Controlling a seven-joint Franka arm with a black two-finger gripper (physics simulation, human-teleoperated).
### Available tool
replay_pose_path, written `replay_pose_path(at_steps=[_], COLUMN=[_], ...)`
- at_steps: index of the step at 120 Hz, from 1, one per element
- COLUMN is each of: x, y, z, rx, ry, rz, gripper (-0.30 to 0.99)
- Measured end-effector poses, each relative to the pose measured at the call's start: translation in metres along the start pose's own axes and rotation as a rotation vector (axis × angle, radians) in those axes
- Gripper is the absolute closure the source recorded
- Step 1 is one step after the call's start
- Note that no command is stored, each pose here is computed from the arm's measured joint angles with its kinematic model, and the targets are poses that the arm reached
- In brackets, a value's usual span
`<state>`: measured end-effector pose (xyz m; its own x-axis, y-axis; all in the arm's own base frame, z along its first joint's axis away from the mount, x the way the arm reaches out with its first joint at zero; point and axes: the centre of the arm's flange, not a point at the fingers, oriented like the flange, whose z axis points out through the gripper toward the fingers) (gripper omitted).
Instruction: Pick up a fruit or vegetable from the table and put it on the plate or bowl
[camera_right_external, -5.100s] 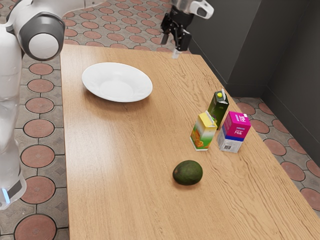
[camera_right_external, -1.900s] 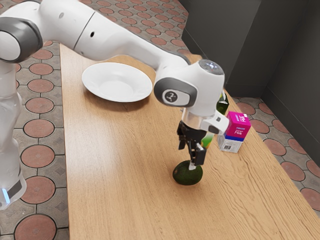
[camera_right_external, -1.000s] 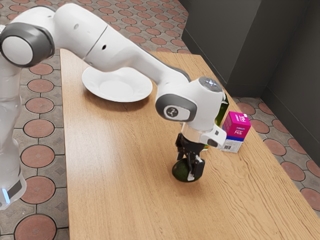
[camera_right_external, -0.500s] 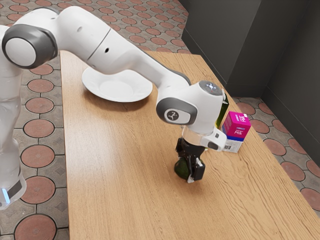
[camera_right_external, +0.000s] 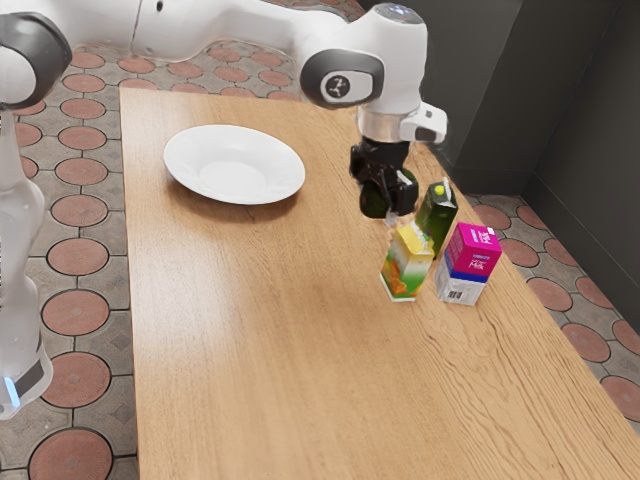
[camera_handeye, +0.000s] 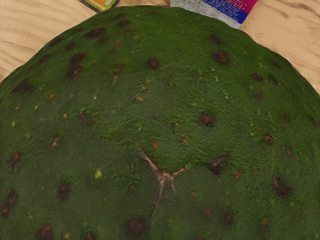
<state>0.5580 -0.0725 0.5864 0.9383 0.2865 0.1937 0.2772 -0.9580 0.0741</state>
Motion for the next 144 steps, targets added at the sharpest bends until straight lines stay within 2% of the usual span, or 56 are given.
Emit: replay_pose_path(at_steps=[11,20,43,61,88,101,126,144], x=[0.026,0.034,0.043,0.046,0.034,0.024,0.026,0.021], y=[-0.072,-0.113,-0.169,-0.23,-0.313,-0.321,-0.27,-0.298], z=[-0.008,-0.01,-0.01,-0.004,0.002,0.009,0.015,0.013], rx=[0.03,0.048,0.075,0.099,0.115,0.11,0.093,0.094], ry=[-0.013,-0.032,-0.075,-0.106,-0.138,-0.155,-0.159,-0.158], rz=[-0.113,-0.17,-0.23,-0.308,-0.423,-0.427,-0.317,-0.36], gripper=[0.29,0.29,0.28,0.29,0.29,0.29,0.29,0.29])
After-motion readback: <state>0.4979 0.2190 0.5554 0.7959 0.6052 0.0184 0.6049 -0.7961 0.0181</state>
